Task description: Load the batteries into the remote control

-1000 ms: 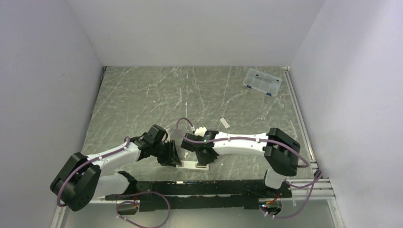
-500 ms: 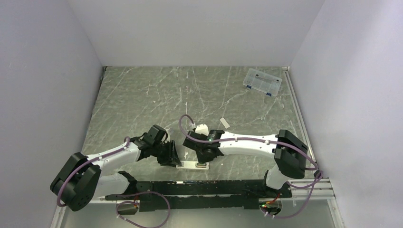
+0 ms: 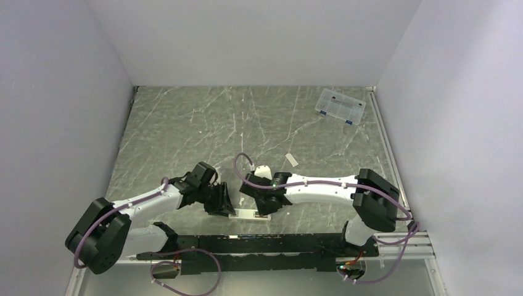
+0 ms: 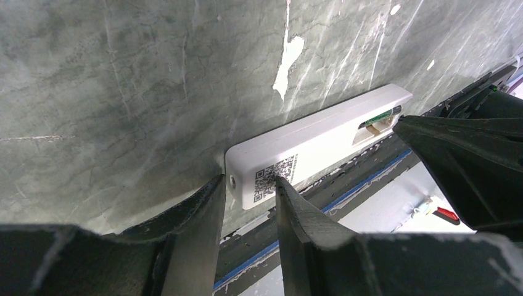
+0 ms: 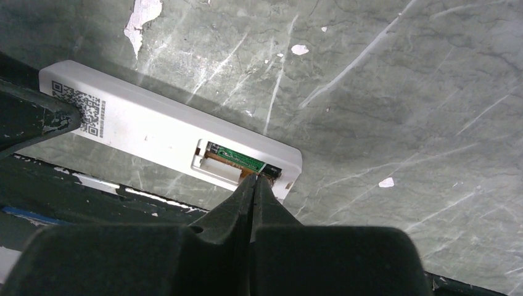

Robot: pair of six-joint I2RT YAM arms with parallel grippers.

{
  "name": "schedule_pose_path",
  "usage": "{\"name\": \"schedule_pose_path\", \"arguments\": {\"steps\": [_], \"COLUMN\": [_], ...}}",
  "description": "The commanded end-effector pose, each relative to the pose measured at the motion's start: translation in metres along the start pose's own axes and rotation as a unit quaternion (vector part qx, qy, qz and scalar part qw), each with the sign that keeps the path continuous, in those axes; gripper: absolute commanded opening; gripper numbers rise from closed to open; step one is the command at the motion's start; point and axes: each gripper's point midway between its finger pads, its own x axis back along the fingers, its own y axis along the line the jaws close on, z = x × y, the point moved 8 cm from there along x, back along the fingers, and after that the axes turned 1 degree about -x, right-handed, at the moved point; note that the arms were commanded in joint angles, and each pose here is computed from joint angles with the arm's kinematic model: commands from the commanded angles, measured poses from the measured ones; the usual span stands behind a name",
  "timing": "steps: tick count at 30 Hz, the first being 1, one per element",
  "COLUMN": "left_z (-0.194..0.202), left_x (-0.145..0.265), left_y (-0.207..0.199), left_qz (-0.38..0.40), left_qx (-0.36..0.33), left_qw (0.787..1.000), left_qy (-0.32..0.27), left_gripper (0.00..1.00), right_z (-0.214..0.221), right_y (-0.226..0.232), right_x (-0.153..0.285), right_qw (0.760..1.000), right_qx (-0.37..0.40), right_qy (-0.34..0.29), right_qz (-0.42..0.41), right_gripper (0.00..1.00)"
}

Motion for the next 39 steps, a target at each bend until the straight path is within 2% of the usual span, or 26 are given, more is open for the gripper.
{"name": "schedule_pose_path", "arguments": {"steps": [1, 14, 29, 39], "left_z": [-0.007, -0.008, -0.009, -0.015], "left_x": [0.002, 0.002, 0.003, 0.013], "left_y": [-0.009, -0.009, -0.010, -0.017], "left_qz": [0.011, 0.011, 0.007, -0.003], "left_qx": [-0.017, -0.018, -0.018, -0.026], "left_qw": [1.000, 1.000, 1.000, 0.999], "left_qy": [-0.011, -0.011, -0.012, -0.019], "left_gripper": [0.41, 0.41, 0.42, 0.51], "right_z": [-0.001, 0.010, -0.010, -0.020], "right_y": [0.002, -0.007, 0.002, -0.003], "right_x": [-0.005, -0.023, 0.007, 0.018], "right_qw": [1.000, 1.000, 1.000, 0.999], "right_qx": [-0.002, -0.002, -0.004, -0.003], "right_qy": [-0.002, 0.019, -0.021, -0.050], "right_qz": [-0.008, 0.016, -0.005, -0.009], "right_gripper": [0.00, 0.00, 0.00, 0.06]}}
